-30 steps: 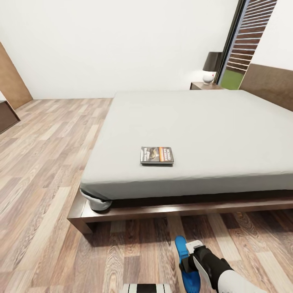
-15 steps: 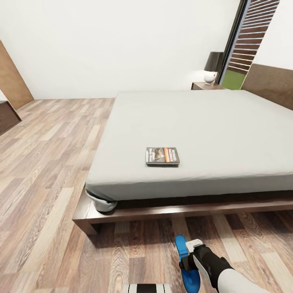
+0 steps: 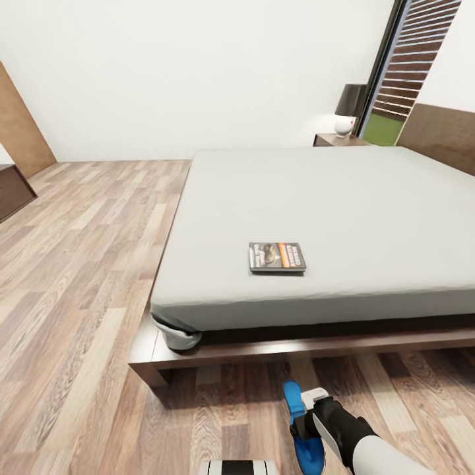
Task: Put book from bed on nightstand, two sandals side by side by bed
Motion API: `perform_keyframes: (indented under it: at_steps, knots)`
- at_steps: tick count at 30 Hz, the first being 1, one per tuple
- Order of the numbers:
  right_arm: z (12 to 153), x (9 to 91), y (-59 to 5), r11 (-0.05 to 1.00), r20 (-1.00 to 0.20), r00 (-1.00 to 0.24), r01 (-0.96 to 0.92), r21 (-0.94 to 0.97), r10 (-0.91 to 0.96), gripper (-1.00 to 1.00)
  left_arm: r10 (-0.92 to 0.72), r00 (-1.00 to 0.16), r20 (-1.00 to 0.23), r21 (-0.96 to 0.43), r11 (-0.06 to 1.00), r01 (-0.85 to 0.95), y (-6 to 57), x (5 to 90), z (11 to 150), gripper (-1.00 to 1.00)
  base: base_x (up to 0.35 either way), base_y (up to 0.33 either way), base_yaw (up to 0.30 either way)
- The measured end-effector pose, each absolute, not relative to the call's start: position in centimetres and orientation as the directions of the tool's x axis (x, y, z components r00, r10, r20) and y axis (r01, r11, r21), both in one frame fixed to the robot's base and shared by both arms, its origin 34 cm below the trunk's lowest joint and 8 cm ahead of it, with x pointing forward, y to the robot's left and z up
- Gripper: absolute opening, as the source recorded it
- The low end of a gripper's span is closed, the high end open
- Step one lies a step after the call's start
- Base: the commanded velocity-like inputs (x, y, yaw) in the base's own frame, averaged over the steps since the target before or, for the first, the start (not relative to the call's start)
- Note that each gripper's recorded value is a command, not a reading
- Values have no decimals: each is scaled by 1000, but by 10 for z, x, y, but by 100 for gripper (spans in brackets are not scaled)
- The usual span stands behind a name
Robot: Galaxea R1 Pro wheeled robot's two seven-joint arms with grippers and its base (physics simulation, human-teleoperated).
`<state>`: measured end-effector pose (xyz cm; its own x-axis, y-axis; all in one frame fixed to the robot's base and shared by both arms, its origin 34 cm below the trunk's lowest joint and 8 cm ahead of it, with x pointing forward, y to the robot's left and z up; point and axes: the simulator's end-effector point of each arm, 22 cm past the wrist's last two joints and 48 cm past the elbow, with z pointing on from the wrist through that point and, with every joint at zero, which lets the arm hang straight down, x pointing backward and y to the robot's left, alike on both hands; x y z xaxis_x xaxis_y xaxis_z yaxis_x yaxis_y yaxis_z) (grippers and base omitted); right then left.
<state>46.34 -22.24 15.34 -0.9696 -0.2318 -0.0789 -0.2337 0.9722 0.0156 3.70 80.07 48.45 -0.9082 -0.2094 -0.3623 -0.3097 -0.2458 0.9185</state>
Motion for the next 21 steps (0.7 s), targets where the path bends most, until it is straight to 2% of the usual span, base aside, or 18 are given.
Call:
perform_keyframes:
  at_steps: [6, 21]
  knots:
    - [153, 464, -222, 972, -79, -969, -235, 15, -233, -100, -208, -908, -363, 918, -245, -311, 801, 37, 484, -100, 98, 59, 0]
    - [150, 461, -224, 972, -72, -970, -234, 15, -233, -100, -208, -911, -356, 920, -250, -302, 800, 37, 485, -100, 7, 4, 0]
